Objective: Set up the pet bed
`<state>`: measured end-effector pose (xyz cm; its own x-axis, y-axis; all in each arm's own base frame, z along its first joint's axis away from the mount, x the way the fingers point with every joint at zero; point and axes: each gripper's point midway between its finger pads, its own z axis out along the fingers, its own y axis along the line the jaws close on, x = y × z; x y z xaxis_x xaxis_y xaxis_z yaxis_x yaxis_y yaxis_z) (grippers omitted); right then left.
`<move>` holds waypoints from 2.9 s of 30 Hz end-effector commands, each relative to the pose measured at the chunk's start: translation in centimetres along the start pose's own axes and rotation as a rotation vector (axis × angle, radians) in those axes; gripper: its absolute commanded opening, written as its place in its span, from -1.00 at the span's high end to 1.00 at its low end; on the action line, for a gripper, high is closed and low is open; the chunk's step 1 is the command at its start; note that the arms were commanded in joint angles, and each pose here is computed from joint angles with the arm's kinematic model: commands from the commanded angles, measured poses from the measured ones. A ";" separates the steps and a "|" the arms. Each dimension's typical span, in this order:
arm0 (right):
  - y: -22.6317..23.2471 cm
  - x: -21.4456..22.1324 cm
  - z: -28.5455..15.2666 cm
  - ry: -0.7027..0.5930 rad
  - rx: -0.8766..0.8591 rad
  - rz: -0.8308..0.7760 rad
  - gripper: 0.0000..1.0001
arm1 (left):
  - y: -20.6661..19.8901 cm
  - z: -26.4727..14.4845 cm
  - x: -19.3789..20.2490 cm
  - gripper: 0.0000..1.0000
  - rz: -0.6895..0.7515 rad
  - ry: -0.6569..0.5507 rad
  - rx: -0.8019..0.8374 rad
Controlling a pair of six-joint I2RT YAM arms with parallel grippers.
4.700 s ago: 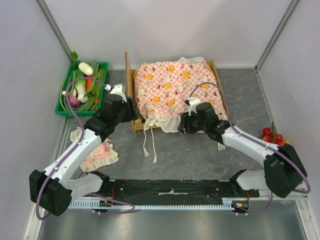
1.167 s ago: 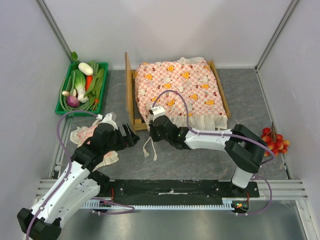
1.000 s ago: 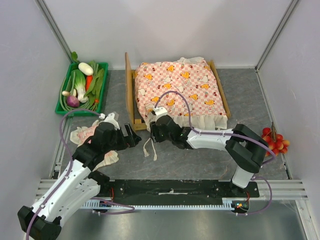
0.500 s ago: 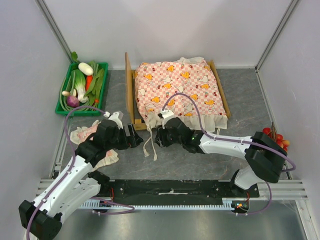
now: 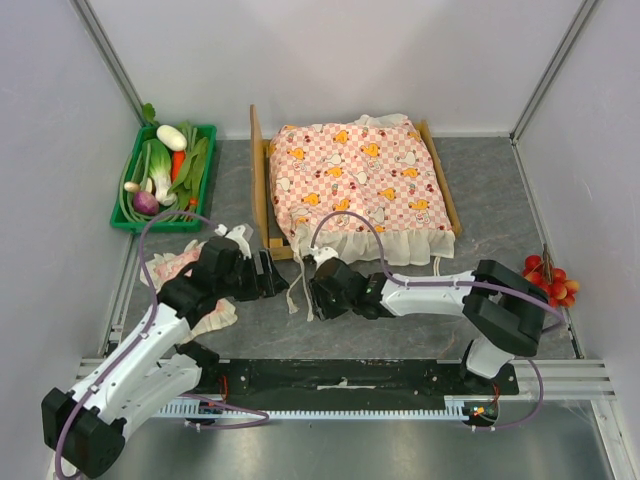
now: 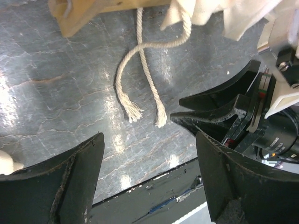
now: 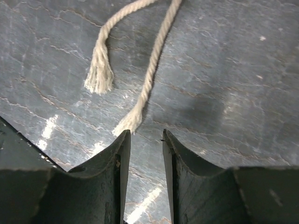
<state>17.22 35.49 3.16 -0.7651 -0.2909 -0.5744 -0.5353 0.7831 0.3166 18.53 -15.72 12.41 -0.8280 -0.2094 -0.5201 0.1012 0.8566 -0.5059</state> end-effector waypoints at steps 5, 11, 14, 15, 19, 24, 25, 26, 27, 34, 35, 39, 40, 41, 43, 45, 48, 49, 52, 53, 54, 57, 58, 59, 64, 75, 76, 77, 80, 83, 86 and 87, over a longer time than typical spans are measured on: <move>-4.9 -3.3 -5.0 -0.222 0.257 0.076 0.13 | -3.9 0.2 0.5 -0.61 -0.002 0.029 0.061; -11.6 -6.1 -11.6 -0.422 0.544 0.220 0.10 | -4.9 1.6 1.1 -0.44 -0.064 0.045 -0.007; -12.4 -7.5 -14.1 -0.503 0.546 0.258 0.10 | -5.0 2.4 0.8 -0.35 -0.065 0.033 -0.086; -12.5 -7.8 -14.7 -0.520 0.543 0.261 0.10 | -5.0 2.6 0.9 -0.34 -0.060 0.044 -0.113; -12.2 -9.1 -17.1 -0.585 0.508 0.265 0.10 | -6.3 3.8 1.4 -0.31 -0.032 0.085 -0.186; -12.3 -9.4 -18.2 -0.607 0.486 0.260 0.10 | -7.2 5.7 3.3 -0.29 -0.021 0.154 -0.269; -12.4 -9.4 -18.3 -0.608 0.484 0.258 0.10 | -7.3 5.8 3.4 -0.26 -0.028 0.156 -0.280; -12.4 -9.1 -18.2 -0.603 0.480 0.257 0.10 | -6.8 6.1 4.1 -0.22 -0.014 0.167 -0.317; -12.4 -9.2 -18.4 -0.610 0.470 0.258 0.10 | -6.9 6.2 4.4 -0.20 -0.027 0.163 -0.325; -12.6 -8.6 -18.7 -0.607 0.440 0.243 0.11 | -6.9 8.0 6.8 -0.08 0.001 0.145 -0.415; -12.6 -8.6 -18.8 -0.608 0.430 0.241 0.11 | -6.5 8.5 7.2 -0.08 0.011 0.156 -0.438; -12.5 -8.5 -19.1 -0.614 0.410 0.239 0.11 | -6.3 9.1 6.7 -0.04 0.015 0.128 -0.464; -12.6 -8.4 -19.1 -0.613 0.410 0.240 0.11 | -6.1 9.0 6.4 -0.03 0.021 0.112 -0.476; -12.6 -8.3 -19.3 -0.618 0.406 0.244 0.10 | -6.0 8.9 6.1 -0.03 0.025 0.102 -0.479; -12.7 -8.1 -19.2 -0.617 0.402 0.249 0.11 | -5.9 8.7 5.5 -0.03 0.033 0.080 -0.481; -12.7 -8.1 -19.2 -0.619 0.400 0.259 0.11 | -5.7 8.8 5.2 -0.04 0.050 0.084 -0.478; -12.7 -8.0 -19.0 -0.612 0.400 0.262 0.11 | -6.0 9.4 5.0 -0.02 0.066 0.098 -0.454; -12.6 -8.0 -18.8 -0.607 0.394 0.260 0.12 | -5.9 9.6 5.2 -0.01 0.068 0.113 -0.460; -12.5 -8.0 -18.5 -0.598 0.390 0.260 0.12 | -4.8 9.8 5.5 0.04 0.066 0.131 -0.487; -12.4 -7.9 -18.3 -0.590 0.384 0.259 0.12 | -4.9 10.0 5.3 0.05 0.060 0.129 -0.476; -12.3 -7.9 -18.2 -0.590 0.382 0.262 0.12 | -4.6 10.0 5.5 0.06 0.062 0.133 -0.474; -12.2 -8.0 -17.9 -0.585 0.377 0.263 0.12 | -4.4 10.2 5.2 0.07 0.062 0.128 -0.466; -12.2 -8.0 -17.9 -0.584 0.378 0.261 0.12 | -4.4 10.3 5.3 0.07 0.062 0.131 -0.466; -12.2 -8.1 -17.9 -0.584 0.379 0.262 0.12 | -4.3 10.5 5.3 0.07 0.063 0.132 -0.466; -12.1 -8.2 -17.6 -0.578 0.371 0.264 0.13 | -3.8 11.3 6.4 0.13 0.069 0.170 -0.476; -12.2 -7.9 -17.0 -0.558 0.370 0.265 0.12 | -2.6 11.5 7.2 0.14 0.059 0.178 -0.504; -12.2 -7.9 -16.9 -0.554 0.369 0.264 0.13 | -2.5 11.6 7.3 0.15 0.061 0.184 -0.506; -12.2 -7.9 -16.9 -0.555 0.368 0.265 0.13 | -2.5 11.7 7.4 0.17 0.061 0.187 -0.503; -12.2 -7.9 -16.9 -0.555 0.367 0.268 0.13 | -2.3 11.8 7.8 0.26 0.059 0.198 -0.506; -12.2 -7.9 -17.0 -0.556 0.364 0.270 0.13 | -1.9 11.9 8.0 0.31 0.058 0.198 -0.514; -12.3 -7.8 -17.0 -0.555 0.363 0.268 0.13 | -1.7 11.9 8.2 0.38 0.056 0.197 -0.521; -12.3 -7.9 -17.0 -0.557 0.365 0.268 0.13 | -1.6 11.9 8.1 0.38 0.057 0.195 -0.523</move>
<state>23.30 18.57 15.89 -0.5290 0.1473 -0.8358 -0.1299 0.9592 0.2512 17.99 -24.70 1.48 -0.9250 -0.1070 -0.3646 -0.0932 0.9941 -0.0555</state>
